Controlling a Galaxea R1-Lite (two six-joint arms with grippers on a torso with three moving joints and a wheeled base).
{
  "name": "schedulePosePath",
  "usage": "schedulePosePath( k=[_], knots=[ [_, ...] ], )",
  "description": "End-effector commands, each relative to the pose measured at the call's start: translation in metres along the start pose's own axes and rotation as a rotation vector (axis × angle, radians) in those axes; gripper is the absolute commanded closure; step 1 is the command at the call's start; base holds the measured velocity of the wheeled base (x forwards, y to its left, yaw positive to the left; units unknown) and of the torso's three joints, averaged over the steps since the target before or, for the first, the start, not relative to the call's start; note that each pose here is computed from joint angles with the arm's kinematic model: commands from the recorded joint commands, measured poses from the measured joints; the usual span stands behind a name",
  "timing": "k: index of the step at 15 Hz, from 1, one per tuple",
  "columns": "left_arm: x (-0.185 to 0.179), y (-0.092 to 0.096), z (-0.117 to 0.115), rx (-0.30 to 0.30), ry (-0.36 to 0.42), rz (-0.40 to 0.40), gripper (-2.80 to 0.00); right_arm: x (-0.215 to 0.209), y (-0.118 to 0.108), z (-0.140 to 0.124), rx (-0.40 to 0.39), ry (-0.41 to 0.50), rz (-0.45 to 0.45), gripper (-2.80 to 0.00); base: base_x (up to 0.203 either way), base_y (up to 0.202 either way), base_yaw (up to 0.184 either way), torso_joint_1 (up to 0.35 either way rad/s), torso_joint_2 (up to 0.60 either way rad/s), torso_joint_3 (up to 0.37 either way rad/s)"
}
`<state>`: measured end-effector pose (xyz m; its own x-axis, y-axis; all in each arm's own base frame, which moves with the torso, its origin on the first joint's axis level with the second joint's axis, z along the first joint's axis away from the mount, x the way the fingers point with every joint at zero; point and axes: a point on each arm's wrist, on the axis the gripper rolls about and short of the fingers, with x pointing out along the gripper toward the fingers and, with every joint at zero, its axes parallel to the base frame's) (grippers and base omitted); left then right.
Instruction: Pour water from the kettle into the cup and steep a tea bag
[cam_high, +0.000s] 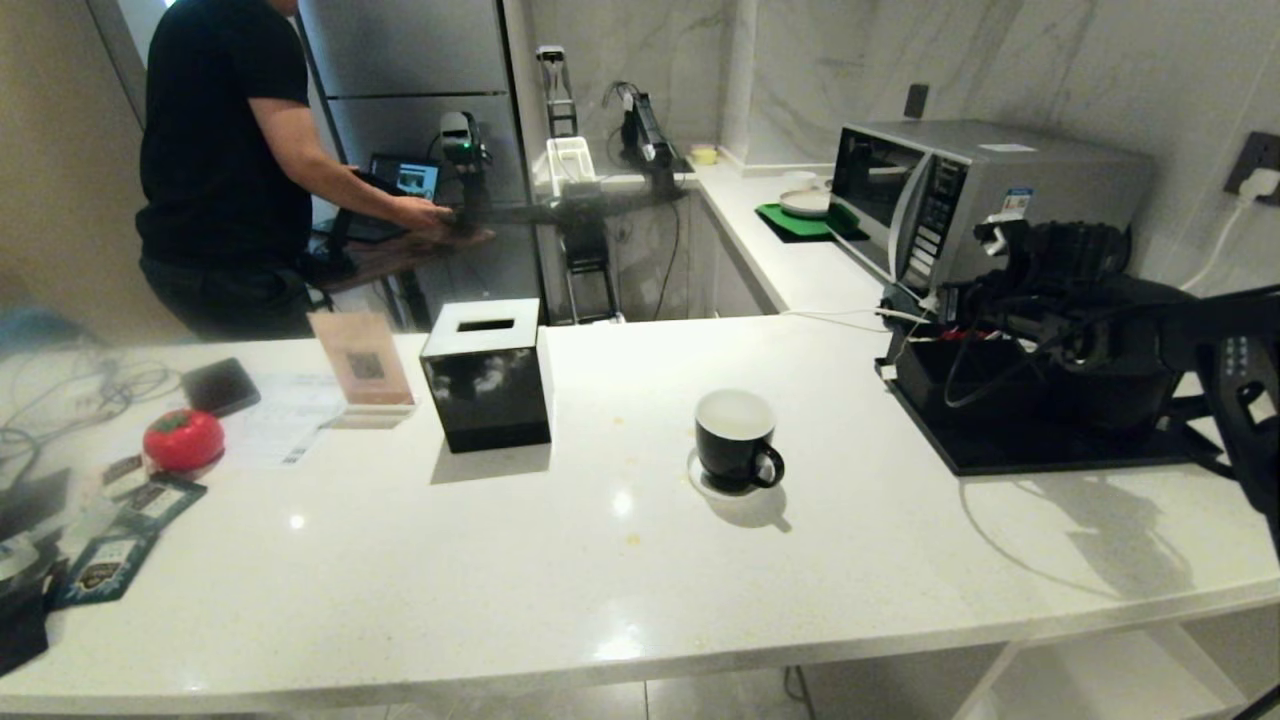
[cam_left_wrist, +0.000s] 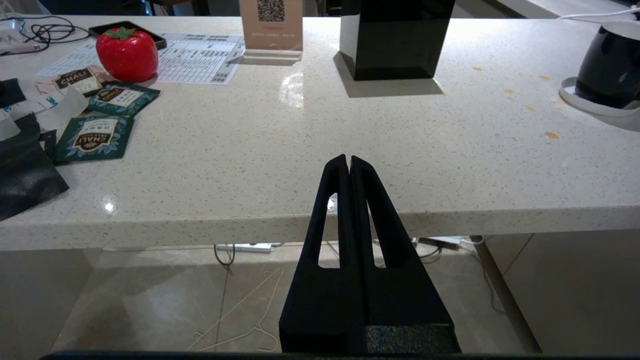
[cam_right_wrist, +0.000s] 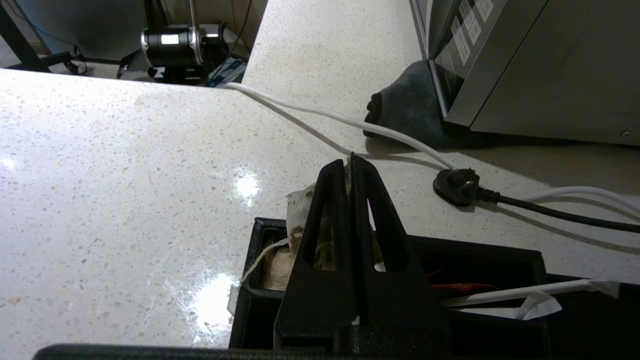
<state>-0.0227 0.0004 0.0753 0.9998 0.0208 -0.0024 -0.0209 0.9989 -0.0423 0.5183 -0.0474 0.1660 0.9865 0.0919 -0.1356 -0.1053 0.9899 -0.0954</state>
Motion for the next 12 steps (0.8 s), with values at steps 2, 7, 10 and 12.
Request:
schedulePosePath(
  k=[2, 7, 10, 12],
  knots=[
    [0.000, 0.000, 0.000, -0.001, 0.000, 0.001, 0.00, -0.006, 0.000, 0.012, -0.006, -0.024, -0.001, 0.00, 0.000, 0.000, 0.000, 0.000, 0.00, 0.000],
    [0.000, 0.000, 0.000, -0.001, 0.001, 0.001, 0.00, -0.017, -0.001, 0.029, -0.012, -0.053, -0.007, 0.00, 0.000, 0.000, 0.000, 0.000, 0.00, 0.000],
    [0.000, 0.000, 0.000, -0.001, 0.001, 0.001, 0.00, -0.027, -0.001, 0.045, -0.016, -0.085, -0.011, 0.00, 0.000, 0.000, 0.000, 0.000, 0.00, 0.000],
    [0.000, 0.000, 0.000, -0.001, 0.001, 0.001, 0.00, -0.035, 0.000, 0.054, -0.019, -0.096, -0.011, 0.00, 0.000, 0.000, 0.000, 0.000, 0.00, 0.000]
  ],
)
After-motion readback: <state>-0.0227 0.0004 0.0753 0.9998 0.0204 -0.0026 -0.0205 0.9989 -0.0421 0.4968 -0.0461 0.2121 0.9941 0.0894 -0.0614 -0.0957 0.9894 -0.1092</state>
